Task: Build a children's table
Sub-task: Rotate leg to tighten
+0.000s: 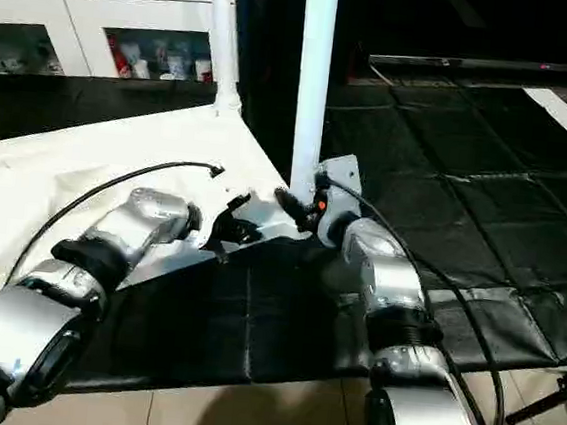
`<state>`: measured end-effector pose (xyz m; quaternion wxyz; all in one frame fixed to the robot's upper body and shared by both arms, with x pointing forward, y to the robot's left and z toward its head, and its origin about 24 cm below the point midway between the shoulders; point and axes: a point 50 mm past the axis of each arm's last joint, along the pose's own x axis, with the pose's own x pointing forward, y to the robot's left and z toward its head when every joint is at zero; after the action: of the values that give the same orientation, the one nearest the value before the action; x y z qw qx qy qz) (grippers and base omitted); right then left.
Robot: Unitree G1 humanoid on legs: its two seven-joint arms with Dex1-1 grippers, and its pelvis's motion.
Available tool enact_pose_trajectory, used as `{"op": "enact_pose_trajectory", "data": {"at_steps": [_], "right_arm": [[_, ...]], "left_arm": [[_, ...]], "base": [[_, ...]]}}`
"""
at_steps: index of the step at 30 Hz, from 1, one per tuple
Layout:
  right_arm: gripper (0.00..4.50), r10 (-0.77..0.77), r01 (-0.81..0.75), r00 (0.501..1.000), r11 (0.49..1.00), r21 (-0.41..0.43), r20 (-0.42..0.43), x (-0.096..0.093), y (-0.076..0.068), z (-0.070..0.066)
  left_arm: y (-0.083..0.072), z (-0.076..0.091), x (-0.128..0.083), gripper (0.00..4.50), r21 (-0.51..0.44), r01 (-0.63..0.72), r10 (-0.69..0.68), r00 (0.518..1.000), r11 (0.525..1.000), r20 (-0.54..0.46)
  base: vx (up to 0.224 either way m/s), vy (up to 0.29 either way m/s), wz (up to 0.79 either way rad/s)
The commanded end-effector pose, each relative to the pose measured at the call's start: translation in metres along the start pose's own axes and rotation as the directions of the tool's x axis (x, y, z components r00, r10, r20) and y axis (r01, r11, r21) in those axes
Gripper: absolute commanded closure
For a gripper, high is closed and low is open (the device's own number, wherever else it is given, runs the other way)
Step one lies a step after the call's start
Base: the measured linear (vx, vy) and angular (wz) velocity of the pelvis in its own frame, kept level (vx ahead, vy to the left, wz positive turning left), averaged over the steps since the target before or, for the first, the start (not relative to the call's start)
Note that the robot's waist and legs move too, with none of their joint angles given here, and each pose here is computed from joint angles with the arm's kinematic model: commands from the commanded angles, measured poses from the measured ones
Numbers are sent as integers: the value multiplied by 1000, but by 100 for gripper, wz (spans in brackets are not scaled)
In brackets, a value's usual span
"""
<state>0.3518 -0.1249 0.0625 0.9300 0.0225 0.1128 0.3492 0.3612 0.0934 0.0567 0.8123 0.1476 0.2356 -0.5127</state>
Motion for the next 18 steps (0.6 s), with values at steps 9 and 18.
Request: {"op": "enact_pose_trajectory", "data": {"at_steps": [9, 18], "right_arm": [[9, 345, -350, 936, 929, -119, -63, -33, 5, -7], [9, 560, -577, 812, 812, -84, -163, -64, 2, -5]], "left_arm": [[-6, 4, -21, 450, 198, 246, -250, 968, 949, -5], [-13, -8, -35, 450, 258, 436, -421, 900, 862, -117]], "base": [[0, 0, 0], [0, 0, 0]]}}
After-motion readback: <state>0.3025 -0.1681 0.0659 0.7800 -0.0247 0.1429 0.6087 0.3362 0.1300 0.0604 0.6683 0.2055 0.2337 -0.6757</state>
